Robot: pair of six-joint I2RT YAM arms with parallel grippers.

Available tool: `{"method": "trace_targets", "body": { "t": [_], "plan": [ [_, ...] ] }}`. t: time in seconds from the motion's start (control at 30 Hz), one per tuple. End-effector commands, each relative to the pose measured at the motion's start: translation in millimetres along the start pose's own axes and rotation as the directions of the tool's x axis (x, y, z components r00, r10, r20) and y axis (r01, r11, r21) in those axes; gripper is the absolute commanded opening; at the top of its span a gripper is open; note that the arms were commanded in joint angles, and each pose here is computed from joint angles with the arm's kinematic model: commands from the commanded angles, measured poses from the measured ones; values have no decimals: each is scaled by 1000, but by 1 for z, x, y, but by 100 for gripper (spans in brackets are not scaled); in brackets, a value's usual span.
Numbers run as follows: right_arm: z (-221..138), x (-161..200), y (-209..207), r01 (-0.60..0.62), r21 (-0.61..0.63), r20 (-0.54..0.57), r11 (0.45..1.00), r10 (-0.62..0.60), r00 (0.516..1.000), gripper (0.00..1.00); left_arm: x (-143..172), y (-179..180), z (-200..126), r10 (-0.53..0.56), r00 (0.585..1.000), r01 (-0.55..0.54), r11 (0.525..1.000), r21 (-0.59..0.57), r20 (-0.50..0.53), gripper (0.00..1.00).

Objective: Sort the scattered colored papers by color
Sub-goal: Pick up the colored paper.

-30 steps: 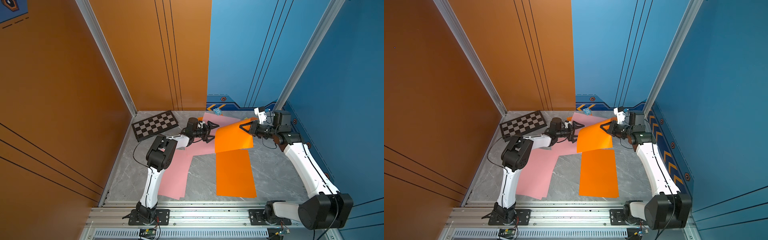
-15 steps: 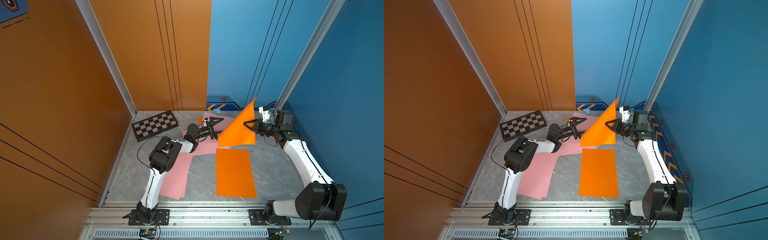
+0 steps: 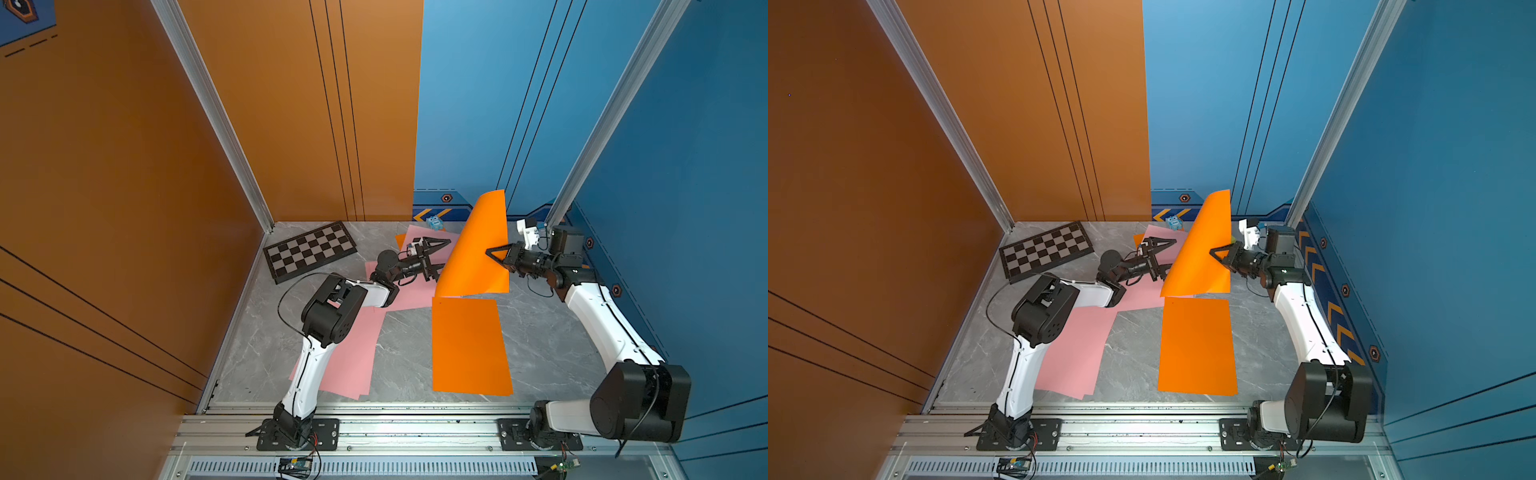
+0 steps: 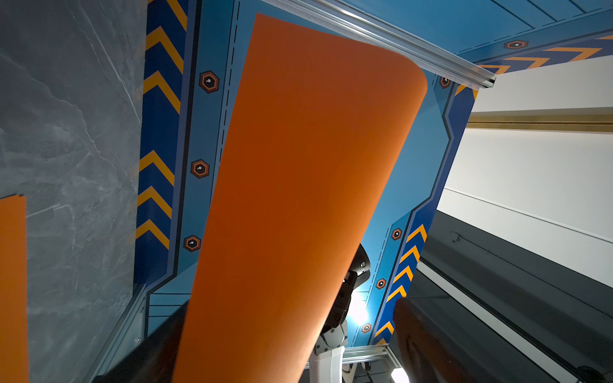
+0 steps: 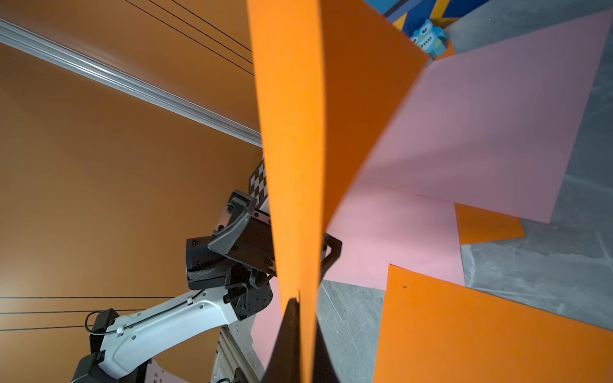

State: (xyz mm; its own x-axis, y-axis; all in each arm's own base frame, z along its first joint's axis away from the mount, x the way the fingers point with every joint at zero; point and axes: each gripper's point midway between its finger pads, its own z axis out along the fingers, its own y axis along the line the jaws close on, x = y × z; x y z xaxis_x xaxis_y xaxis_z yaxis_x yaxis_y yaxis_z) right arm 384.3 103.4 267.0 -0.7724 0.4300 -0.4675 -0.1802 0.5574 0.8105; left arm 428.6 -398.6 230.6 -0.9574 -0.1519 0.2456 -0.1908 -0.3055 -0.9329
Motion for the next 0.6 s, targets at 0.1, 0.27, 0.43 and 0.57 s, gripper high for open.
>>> {"method": "trace_targets", "body": {
  "t": [0.1, 0.27, 0.43, 0.57],
  "plan": [
    [-17, -32, 40, 85, -71, 86, 994, -79, 993, 0, -4, 19, -1, -99, 995, 99, 995, -10, -10, 92],
    [-7, -48, 50, 74, -135, 94, 988, -62, 994, 0, -5, 20, -1, -106, 994, 106, 994, -8, -4, 92],
    [5, -48, 46, 35, -180, 75, 983, -22, 997, 0, -2, 9, 5, -98, 995, 98, 995, 7, -26, 93],
    [13, -45, 46, 22, -206, 55, 978, -11, 998, 0, -3, 9, 7, -105, 994, 105, 994, 10, -28, 93]
  ]
}}
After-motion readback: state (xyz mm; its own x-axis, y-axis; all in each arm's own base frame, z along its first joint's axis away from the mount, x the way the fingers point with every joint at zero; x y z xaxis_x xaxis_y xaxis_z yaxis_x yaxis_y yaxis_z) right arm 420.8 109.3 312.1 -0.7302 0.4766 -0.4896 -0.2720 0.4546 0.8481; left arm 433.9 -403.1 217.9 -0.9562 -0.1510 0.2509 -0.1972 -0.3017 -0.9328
